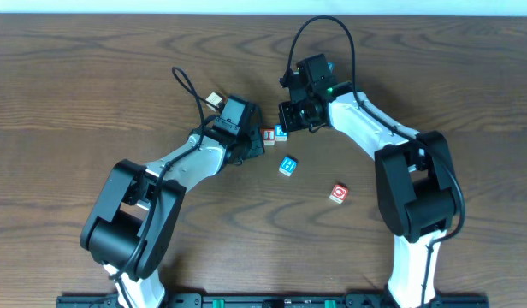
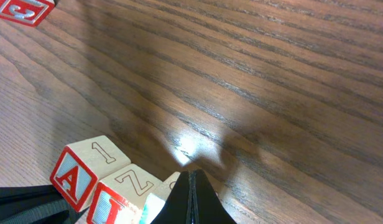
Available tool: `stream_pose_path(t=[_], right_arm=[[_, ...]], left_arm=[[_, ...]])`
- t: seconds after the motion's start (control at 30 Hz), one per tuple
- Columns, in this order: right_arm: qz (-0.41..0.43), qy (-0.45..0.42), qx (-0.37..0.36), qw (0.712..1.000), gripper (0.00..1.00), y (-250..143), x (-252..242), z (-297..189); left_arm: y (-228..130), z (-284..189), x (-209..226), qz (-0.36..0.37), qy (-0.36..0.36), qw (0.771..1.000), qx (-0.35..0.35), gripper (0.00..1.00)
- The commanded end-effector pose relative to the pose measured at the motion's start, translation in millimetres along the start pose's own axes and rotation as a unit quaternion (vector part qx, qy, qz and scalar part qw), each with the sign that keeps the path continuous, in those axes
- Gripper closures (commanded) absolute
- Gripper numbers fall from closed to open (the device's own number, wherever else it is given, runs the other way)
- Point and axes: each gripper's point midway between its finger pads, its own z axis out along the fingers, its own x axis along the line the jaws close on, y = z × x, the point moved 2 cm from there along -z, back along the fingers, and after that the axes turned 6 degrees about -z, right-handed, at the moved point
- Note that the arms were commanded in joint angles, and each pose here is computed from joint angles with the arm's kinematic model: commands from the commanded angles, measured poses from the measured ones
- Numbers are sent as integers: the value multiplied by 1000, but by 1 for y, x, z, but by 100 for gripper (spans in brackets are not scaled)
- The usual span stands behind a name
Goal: Spell out Ai2
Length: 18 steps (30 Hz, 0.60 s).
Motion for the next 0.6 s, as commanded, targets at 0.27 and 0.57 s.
stream_pose_path(t=[0.27, 0.57], right_arm=[[-7, 8, 21, 1000, 99, -11, 3, 6], [-20, 16, 21, 999, 99, -11, 6, 6]], left_arm=[[-2, 5, 7, 6, 6, 1000, 6, 94], [-2, 5, 7, 6, 6, 1000, 6, 94]])
